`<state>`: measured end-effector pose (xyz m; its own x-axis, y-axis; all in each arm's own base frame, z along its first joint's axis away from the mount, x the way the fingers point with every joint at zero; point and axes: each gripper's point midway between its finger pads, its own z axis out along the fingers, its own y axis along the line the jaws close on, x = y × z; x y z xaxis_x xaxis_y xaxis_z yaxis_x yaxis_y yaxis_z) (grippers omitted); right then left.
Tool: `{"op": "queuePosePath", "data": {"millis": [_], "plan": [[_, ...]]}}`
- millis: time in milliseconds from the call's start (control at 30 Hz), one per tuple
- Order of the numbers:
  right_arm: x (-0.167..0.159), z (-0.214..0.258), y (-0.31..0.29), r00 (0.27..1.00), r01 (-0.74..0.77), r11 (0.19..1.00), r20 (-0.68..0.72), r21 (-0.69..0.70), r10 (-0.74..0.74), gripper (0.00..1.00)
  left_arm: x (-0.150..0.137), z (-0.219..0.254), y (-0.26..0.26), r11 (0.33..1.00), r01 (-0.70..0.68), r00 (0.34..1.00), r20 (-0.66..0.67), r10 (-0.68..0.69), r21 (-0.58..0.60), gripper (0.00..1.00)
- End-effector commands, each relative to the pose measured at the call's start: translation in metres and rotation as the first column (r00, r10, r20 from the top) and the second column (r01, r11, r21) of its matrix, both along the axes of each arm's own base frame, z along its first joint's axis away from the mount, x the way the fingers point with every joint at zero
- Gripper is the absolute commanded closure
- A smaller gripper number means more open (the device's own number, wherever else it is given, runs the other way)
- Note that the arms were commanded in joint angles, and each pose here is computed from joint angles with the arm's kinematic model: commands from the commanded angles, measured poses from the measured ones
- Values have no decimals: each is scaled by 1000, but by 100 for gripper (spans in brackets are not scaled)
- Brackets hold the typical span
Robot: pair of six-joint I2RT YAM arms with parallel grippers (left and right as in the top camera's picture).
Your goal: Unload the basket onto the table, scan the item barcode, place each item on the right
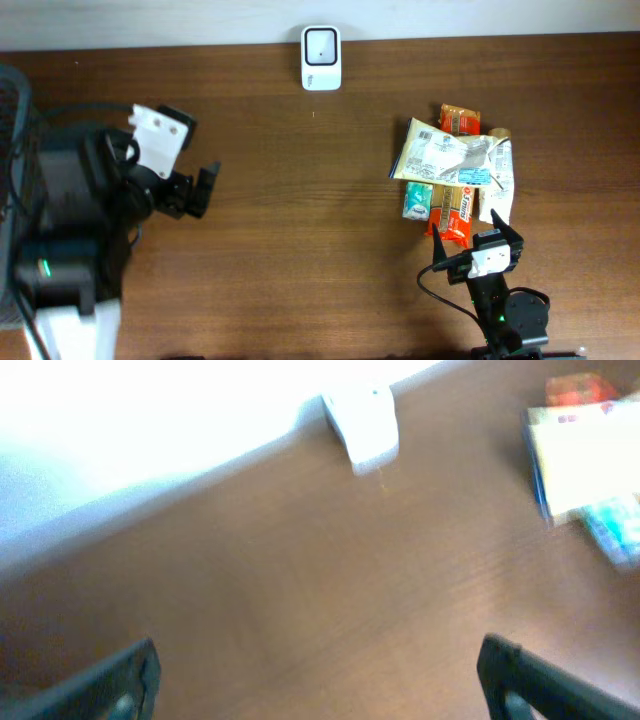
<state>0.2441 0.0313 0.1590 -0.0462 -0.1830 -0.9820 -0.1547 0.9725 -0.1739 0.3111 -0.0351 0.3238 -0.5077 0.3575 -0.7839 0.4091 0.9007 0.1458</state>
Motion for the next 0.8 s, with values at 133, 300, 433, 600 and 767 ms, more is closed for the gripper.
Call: {"op": "queuePosePath", "data": {"millis": [133,300,433,600,767], "plan": [[0,-2,1,1000,-9,1000,1,5,9,1,-26,2,-8,999,-9,823,567,-17,43,1],[0,-2,1,1000,-9,1000,1,5,9,1,-49,-60,21,984,-176,702,698,145,-27,1],[0,-2,1,1000,-9,1000,1,5,9,1,-59,-110,26,979,-203,704,694,154,-11,1],[0,-2,1,1000,-9,1000,1,5,9,1,-63,-141,27,977,-211,746,648,152,14,1],[0,-2,1,1000,-9,1000,1,5,9,1,-65,-168,27,977,-209,811,564,151,38,1]]}}
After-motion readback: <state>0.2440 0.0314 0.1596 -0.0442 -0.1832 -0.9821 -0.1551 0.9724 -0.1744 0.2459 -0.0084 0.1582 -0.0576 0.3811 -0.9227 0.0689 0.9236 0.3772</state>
